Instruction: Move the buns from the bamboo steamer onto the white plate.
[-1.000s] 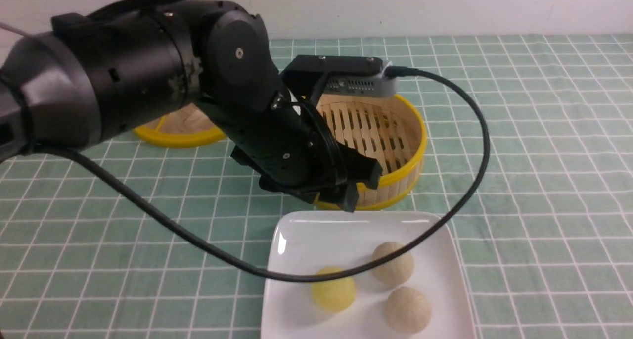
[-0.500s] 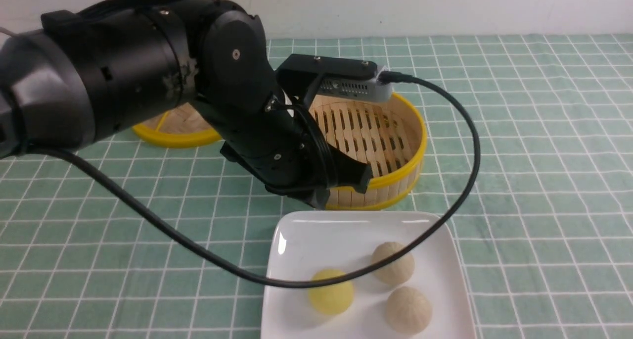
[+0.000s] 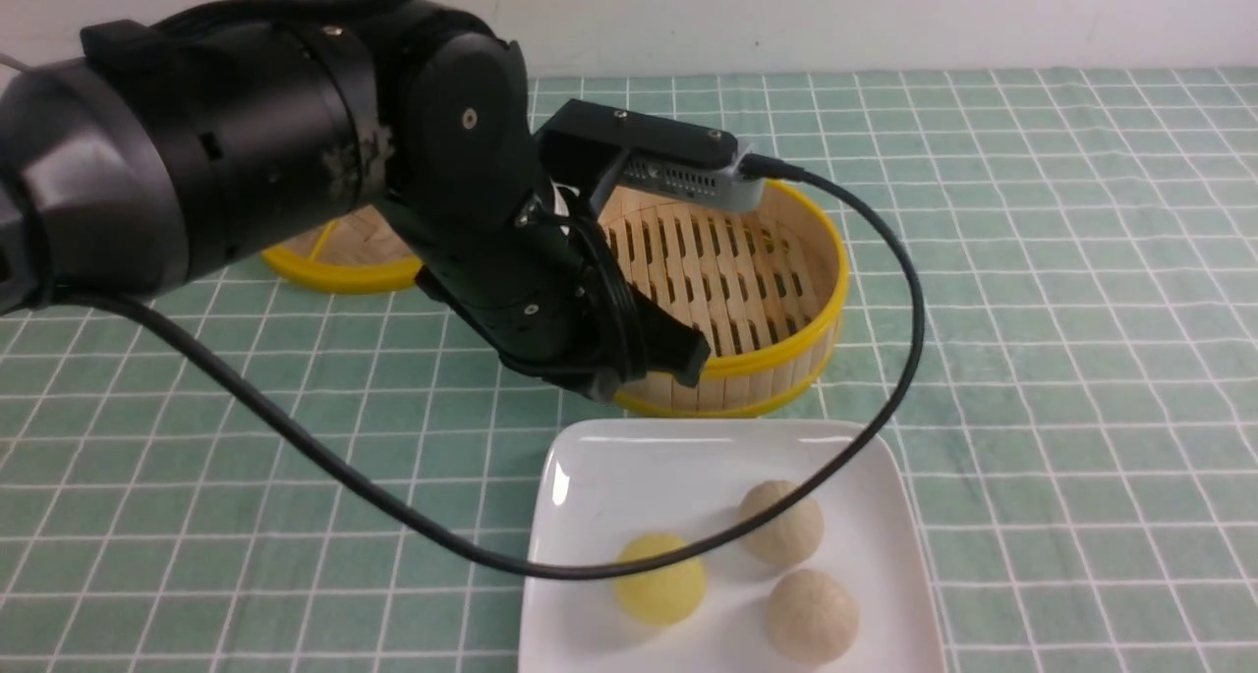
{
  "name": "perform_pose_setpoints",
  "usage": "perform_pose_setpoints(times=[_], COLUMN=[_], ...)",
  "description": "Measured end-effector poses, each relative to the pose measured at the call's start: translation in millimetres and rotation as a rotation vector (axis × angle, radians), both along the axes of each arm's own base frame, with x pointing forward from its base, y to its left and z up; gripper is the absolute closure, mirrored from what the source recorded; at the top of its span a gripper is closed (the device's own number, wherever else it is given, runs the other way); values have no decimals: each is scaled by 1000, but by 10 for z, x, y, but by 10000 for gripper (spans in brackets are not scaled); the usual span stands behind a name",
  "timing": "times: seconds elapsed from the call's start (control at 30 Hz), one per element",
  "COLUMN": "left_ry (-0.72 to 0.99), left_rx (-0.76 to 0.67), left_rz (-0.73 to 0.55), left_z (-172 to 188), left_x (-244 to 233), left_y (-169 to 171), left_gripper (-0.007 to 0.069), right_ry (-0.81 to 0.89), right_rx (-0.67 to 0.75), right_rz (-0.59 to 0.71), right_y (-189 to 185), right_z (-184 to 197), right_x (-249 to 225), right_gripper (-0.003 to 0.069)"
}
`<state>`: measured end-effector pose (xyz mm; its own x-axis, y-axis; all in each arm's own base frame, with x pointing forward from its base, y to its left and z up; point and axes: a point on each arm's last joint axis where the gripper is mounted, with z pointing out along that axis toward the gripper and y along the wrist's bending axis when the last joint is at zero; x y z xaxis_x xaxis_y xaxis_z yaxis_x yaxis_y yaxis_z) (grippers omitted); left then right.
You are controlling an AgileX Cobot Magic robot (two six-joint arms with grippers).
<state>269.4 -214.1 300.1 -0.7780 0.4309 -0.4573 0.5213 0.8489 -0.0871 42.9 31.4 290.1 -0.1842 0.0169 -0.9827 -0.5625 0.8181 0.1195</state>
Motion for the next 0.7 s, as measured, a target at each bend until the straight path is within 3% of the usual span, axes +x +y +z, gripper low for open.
perform_pose_setpoints(times=[0.2, 0.33, 0.47, 0.7], left_ry=[-18, -18, -21, -62], left_rx=[25, 25, 23, 6], left_rz=[-6, -6, -5, -7], left_z=[-1, -1, 1, 119], left_x=[13, 13, 15, -23], left_y=[18, 18, 16, 59], left_gripper=[622, 617, 613, 610], right_ry=[-12, 11, 76, 142], right_rx=[8, -7, -78, -124], right_rz=[-1, -65, -210, -419], right_y=[-35, -70, -125, -222], right_z=[-107, -413, -851, -1153], right_x=[-50, -50, 10, 76], right_gripper=[664, 662, 659, 655])
